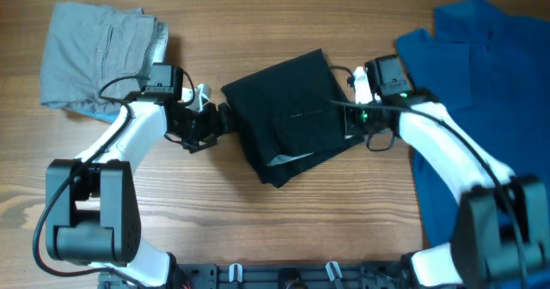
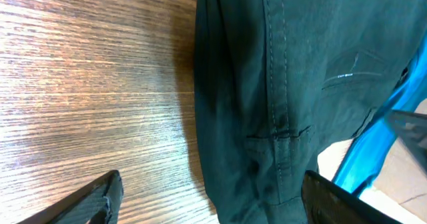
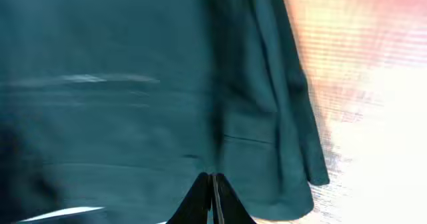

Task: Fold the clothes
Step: 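Carry the folded shorts with the left gripper onto the grey stack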

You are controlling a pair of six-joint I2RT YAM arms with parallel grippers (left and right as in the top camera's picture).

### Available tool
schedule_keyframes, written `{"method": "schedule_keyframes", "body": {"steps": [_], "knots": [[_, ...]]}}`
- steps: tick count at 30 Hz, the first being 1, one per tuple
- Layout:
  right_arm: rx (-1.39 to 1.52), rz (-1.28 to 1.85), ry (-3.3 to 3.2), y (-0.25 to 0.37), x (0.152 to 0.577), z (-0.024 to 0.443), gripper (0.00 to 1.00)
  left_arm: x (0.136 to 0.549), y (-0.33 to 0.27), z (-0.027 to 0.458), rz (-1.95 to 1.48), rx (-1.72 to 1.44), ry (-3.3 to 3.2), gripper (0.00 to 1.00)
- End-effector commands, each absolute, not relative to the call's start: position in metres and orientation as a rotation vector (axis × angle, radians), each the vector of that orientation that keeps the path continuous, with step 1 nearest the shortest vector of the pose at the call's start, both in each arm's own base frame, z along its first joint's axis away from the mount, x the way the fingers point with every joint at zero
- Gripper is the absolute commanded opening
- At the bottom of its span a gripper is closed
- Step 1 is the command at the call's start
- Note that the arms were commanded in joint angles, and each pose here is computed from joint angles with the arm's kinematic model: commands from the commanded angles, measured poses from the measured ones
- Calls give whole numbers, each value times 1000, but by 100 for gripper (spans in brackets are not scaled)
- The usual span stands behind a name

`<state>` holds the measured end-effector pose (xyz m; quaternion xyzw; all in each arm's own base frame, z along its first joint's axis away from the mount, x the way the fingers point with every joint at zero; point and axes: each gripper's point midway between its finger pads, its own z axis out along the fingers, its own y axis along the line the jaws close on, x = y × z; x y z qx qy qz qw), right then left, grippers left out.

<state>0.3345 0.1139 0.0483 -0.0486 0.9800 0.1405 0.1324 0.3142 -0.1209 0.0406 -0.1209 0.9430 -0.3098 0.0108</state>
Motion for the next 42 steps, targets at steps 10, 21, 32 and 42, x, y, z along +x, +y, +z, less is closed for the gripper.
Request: {"method": "schedule_keyframes", "body": {"steps": [10, 21, 32, 42], "knots": [[-181, 556, 2928, 135, 334, -7, 5, 310, -140, 21, -923, -631, 3002, 98], [-131, 556, 3026, 133, 324, -42, 4, 328, -228, -27, -1268, -549, 2949, 67], [-186, 578, 2627, 129, 331, 127, 4, 381, -195, 176, -1261, -33, 2490, 4], [-151, 595, 2571, 129, 327, 150, 4, 521, 36, 293, -839, -391, 1836, 4]]}}
